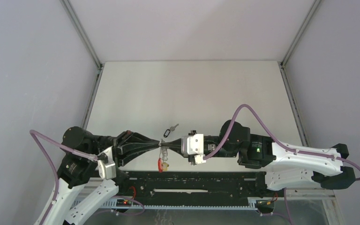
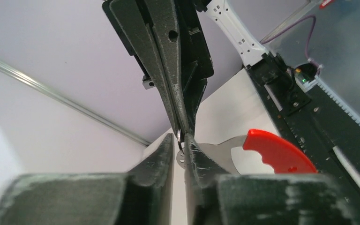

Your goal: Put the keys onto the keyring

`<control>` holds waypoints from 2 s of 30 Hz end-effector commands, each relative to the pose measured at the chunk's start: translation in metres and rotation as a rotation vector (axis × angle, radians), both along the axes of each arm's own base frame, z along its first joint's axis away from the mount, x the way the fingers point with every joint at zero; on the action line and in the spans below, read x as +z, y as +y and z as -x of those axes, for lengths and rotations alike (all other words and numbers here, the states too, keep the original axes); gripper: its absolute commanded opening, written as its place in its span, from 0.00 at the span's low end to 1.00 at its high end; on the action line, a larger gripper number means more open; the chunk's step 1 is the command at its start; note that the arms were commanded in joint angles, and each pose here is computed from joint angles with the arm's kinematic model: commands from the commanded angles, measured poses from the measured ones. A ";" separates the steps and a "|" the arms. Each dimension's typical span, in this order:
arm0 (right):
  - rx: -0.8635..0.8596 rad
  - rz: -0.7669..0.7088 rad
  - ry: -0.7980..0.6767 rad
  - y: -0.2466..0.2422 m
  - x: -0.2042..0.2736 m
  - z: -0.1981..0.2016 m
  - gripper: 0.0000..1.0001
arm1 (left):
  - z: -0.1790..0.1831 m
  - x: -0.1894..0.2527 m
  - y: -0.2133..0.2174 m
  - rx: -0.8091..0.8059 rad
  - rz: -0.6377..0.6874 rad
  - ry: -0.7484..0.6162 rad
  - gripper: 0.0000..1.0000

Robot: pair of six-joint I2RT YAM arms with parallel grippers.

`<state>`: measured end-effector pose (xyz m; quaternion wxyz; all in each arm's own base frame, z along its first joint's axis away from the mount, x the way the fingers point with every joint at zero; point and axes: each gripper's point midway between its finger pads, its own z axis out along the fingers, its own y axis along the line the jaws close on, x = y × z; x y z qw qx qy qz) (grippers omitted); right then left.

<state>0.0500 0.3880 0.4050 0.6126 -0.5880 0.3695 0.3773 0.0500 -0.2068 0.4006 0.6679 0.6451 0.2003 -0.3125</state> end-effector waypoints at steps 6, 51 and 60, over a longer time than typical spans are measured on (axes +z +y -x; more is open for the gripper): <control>0.048 -0.056 0.011 -0.016 0.027 0.013 0.00 | 0.004 0.008 0.007 0.043 -0.005 0.066 0.46; -0.008 0.083 0.074 0.001 0.010 0.009 0.00 | -0.001 -0.023 -0.003 0.032 -0.129 0.274 0.00; 0.015 -0.076 0.040 -0.042 0.035 0.015 0.45 | 0.021 -0.005 -0.001 -0.086 -0.069 0.141 0.00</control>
